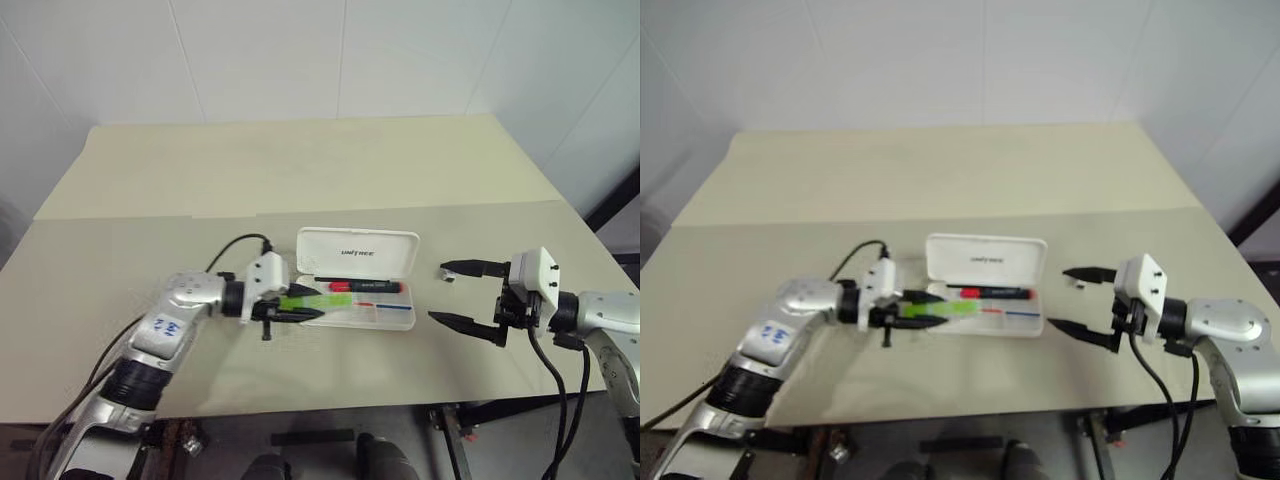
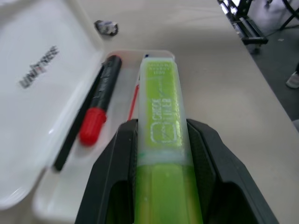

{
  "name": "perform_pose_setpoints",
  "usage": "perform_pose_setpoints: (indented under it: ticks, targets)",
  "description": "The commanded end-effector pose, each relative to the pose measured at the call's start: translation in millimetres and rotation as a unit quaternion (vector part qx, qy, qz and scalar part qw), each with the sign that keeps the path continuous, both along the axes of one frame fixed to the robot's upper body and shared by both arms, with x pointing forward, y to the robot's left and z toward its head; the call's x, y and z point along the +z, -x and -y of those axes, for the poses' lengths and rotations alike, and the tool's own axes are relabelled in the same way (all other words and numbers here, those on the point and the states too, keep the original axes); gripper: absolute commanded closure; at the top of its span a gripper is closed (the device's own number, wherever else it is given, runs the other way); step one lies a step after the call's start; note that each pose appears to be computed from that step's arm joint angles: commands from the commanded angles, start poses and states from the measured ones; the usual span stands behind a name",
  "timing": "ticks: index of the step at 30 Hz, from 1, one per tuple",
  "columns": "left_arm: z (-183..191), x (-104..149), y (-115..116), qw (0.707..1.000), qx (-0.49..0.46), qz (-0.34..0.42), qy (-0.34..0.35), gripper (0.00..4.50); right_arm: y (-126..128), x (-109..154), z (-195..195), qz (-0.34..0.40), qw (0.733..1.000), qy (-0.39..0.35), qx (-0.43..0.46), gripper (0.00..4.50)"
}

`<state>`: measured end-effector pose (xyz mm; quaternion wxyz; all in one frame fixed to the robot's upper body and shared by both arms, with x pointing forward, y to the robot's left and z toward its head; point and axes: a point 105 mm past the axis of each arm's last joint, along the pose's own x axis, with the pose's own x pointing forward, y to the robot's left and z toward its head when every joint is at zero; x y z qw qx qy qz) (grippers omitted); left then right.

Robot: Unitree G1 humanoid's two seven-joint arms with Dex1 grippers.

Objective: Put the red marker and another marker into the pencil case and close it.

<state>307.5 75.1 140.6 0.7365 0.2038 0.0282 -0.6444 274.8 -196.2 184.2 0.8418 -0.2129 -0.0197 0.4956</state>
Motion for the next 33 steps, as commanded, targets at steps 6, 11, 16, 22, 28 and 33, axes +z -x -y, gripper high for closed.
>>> perform_pose_setpoints:
  ticks: [6, 11, 16, 22, 28, 33]
  targets:
    - [14, 3, -14, 1.000, 0.010, 0.023, -0.010, 3.40, 8, 16, 1, 0.027, 1.000, -0.003, -0.014, 0.00]
    - [16, 2, -14, 1.000, 0.004, 0.023, -0.014, 3.40, 9, 16, -1, 0.027, 0.999, -0.006, -0.017, 0.00]
    - [16, 0, -9, 1.000, -0.016, 0.014, -0.021, 3.40, 8, 16, -3, 0.030, 0.999, -0.008, -0.017, 0.00]
    - [18, -1, -6, 0.999, -0.026, 0.010, -0.029, 3.05, 5, 17, -5, 0.034, 0.999, -0.010, -0.016, 0.00]
    - [19, 1, -12, 0.999, -0.013, 0.022, -0.028, 1.09, 4, 17, -6, 0.037, 0.999, -0.012, -0.015, 0.00]
    - [23, 7, -15, 0.999, -0.010, 0.036, -0.017, 0.02, 2, 18, -7, 0.040, 0.999, -0.014, -0.016, 0.00]
